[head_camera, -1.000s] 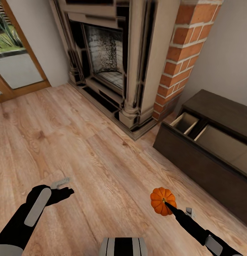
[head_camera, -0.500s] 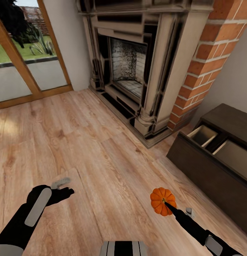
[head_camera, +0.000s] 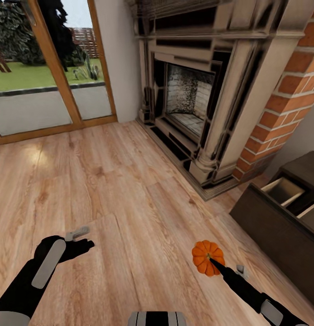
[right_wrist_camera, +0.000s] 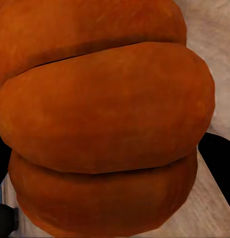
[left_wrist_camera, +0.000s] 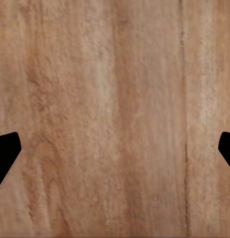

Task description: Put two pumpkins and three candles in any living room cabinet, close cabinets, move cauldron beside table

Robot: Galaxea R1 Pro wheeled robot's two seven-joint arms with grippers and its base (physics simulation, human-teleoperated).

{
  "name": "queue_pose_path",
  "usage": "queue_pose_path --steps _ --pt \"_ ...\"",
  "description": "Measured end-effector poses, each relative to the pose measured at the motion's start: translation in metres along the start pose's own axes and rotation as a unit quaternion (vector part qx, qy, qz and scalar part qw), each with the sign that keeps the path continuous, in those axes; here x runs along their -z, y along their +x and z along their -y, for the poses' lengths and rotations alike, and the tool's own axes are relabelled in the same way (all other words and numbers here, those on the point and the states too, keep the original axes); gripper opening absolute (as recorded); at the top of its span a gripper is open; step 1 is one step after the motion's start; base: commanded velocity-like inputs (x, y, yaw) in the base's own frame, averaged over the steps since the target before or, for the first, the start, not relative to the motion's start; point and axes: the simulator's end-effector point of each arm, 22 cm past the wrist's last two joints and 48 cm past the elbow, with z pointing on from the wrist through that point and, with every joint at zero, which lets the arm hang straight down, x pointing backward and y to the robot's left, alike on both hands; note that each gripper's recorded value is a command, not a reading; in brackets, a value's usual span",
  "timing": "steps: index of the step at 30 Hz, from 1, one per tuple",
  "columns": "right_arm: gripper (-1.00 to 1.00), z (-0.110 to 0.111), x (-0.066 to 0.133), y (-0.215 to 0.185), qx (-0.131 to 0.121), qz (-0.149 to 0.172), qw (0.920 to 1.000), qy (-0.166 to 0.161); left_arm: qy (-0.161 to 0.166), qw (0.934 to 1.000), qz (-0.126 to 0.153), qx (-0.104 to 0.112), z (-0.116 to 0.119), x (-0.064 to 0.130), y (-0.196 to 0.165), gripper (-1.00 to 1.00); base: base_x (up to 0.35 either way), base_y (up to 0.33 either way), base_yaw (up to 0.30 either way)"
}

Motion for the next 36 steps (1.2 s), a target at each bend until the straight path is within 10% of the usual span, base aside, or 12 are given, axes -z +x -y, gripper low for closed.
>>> queue_pose_path --steps 18,26,36 --pt "-1.00 0.015 0.001 -0.010 0.050 -0.025 0.9938 0.096 0.013 0.9993 0.034 0.000 0.008 0.033 -0.022 1.00 0.000 0.000 0.291" --pt "-1.00 0.019 -0.013 -0.018 0.095 -0.046 0.9749 0.196 0.020 0.9987 0.048 0.001 0.012 0.047 -0.030 1.00 0.000 0.000 0.183" --pt "-1.00 -0.005 -0.019 -0.014 0.128 -0.071 0.9595 0.241 0.018 0.9987 0.048 0.001 0.014 0.067 -0.043 1.00 0.000 0.000 0.005"
